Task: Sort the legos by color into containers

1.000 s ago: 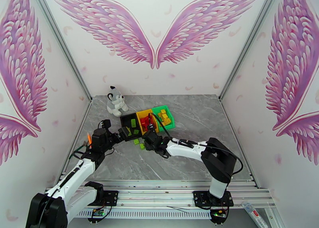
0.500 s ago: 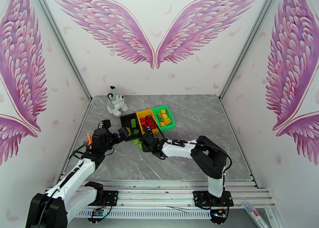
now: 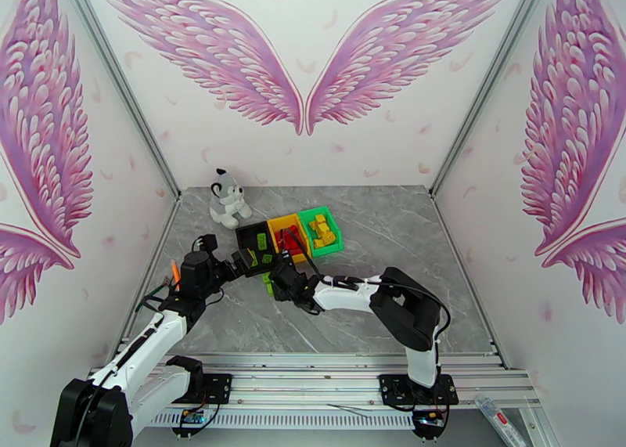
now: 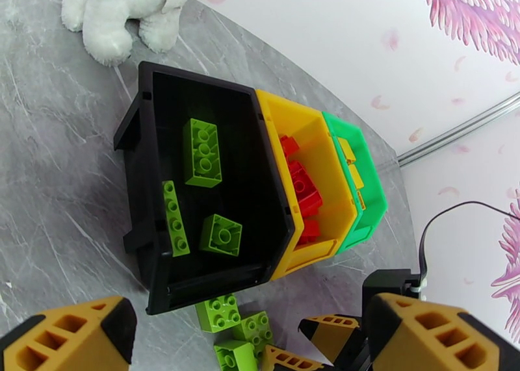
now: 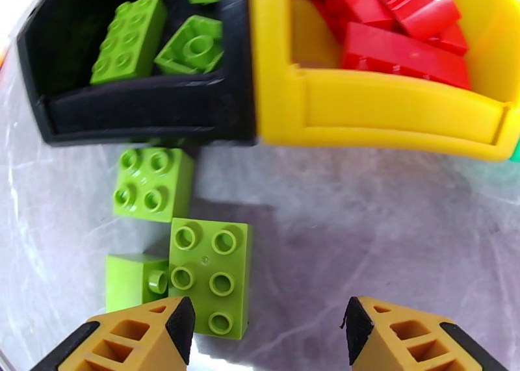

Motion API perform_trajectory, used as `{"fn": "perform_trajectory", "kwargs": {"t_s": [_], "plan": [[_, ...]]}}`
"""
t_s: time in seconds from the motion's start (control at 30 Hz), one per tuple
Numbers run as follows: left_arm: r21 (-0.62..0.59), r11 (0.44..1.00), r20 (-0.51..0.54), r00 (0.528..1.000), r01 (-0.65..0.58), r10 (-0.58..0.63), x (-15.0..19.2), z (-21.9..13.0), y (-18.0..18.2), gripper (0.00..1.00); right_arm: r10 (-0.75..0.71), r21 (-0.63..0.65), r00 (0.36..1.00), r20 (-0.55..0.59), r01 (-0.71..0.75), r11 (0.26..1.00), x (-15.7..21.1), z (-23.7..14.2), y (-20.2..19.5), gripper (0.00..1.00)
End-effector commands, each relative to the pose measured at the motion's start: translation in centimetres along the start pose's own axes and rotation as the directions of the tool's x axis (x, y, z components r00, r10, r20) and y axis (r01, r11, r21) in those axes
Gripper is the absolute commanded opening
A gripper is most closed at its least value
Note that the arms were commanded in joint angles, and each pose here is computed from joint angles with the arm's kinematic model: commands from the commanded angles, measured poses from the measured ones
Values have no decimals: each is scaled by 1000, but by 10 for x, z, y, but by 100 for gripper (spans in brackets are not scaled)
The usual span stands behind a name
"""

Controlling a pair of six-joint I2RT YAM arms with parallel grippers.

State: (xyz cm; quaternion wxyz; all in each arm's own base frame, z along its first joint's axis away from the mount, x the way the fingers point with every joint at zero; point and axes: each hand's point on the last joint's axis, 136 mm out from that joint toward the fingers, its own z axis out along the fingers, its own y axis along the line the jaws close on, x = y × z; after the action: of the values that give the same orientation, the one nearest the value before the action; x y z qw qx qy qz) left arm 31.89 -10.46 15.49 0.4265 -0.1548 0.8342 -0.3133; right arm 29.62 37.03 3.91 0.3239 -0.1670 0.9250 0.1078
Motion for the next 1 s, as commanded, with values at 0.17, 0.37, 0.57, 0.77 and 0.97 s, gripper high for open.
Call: {"fn": "perform_trajectory", "kwargs": {"t_s": [0.17,0.37,0.57,0.77,0.97], "plan": [[9,1000,21,1000,-18,18,-11,-2,-8,99,-50,-16,995,-85,49,999,35,3,6,67],[12,1000,23,1000,-20,20,-12,-3,-9,99,-15,37,995,-94,19,999,37,-4,-20,68],[12,1000,23,1000,-18,17,-12,-4,-9,99,17,72,994,-104,-9,997,45,-8,-45,68],[10,1000,26,999,-19,18,-13,-4,-9,99,14,42,998,-64,-12,999,32,-26,-42,68],[7,1000,29,999,-17,17,-14,-4,-8,99,-26,-7,999,-29,26,1000,18,-41,-21,70]]}}
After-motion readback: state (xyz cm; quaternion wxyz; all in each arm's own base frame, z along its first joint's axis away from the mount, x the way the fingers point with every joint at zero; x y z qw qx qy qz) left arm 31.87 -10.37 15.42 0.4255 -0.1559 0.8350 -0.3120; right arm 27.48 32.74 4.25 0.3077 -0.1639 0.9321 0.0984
